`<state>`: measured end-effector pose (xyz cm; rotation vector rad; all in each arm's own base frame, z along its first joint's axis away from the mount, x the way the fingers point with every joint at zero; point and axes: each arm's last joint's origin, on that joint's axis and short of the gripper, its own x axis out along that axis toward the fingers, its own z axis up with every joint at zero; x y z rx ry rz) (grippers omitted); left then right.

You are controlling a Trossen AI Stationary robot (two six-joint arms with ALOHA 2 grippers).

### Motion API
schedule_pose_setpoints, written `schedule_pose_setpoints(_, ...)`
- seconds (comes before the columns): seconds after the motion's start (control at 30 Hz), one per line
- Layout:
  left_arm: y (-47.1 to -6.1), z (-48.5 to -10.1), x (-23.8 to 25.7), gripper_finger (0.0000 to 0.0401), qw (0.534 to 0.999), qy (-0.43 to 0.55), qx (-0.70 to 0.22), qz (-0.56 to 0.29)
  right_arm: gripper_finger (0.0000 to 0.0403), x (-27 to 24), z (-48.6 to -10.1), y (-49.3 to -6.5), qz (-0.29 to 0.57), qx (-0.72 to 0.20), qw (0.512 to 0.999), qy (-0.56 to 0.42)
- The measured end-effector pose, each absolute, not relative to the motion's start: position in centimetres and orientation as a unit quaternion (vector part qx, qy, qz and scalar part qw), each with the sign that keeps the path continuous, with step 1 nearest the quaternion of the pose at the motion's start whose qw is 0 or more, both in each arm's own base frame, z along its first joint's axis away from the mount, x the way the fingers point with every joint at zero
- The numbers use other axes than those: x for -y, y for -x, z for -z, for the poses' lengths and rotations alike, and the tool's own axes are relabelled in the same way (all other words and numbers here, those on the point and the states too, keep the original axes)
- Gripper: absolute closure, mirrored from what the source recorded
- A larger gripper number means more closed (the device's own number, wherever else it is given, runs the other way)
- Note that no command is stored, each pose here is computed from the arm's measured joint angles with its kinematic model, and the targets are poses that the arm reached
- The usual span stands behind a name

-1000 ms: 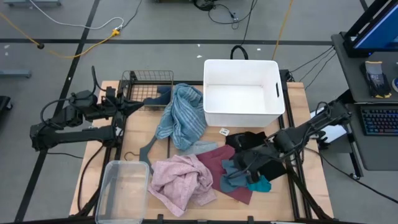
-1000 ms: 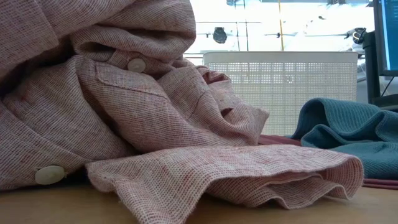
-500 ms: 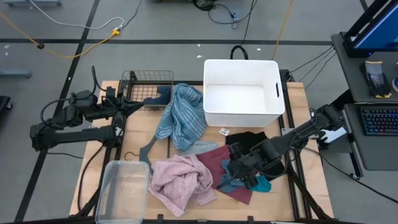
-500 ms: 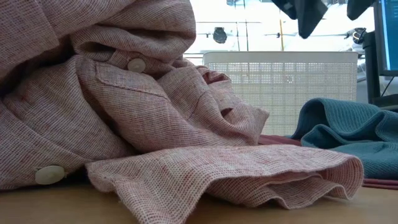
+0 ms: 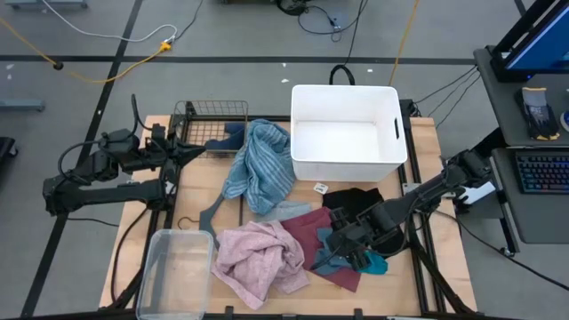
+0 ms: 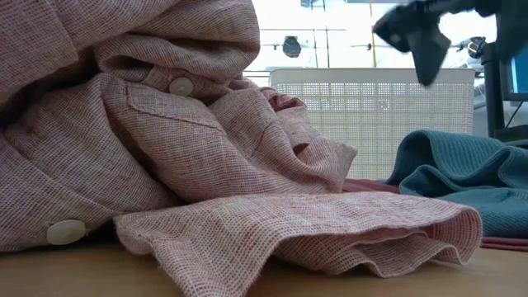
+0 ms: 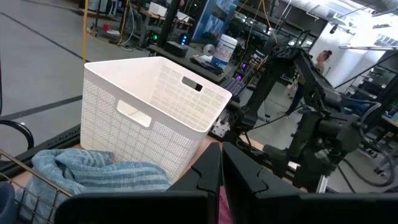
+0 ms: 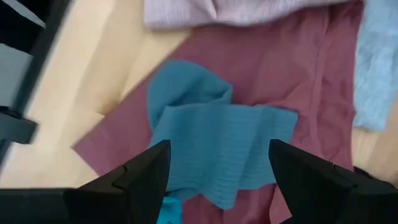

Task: Pick & Place Cloths
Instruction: Put the blue sock into the wire basket

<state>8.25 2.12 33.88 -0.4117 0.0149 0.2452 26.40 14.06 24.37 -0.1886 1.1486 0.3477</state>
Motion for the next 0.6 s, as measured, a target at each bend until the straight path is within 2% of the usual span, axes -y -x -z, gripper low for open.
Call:
schedule_pose_setpoints(0.17,-8.3,-33.9,-2.1,0.0384,0.971,0.204,-0.007,-0.121,0.0134,-13.9,-22.3,-26.2,-0.149,-0.537,0.828,0.066)
schedule_pose_setpoints(0.6,-8.3,-33.9,-2.1,0.0384,0.972,0.200,-0.008,-0.121,0.0133,-13.2,-18.9,-25.2,-0.124,-0.539,0.829,0.079)
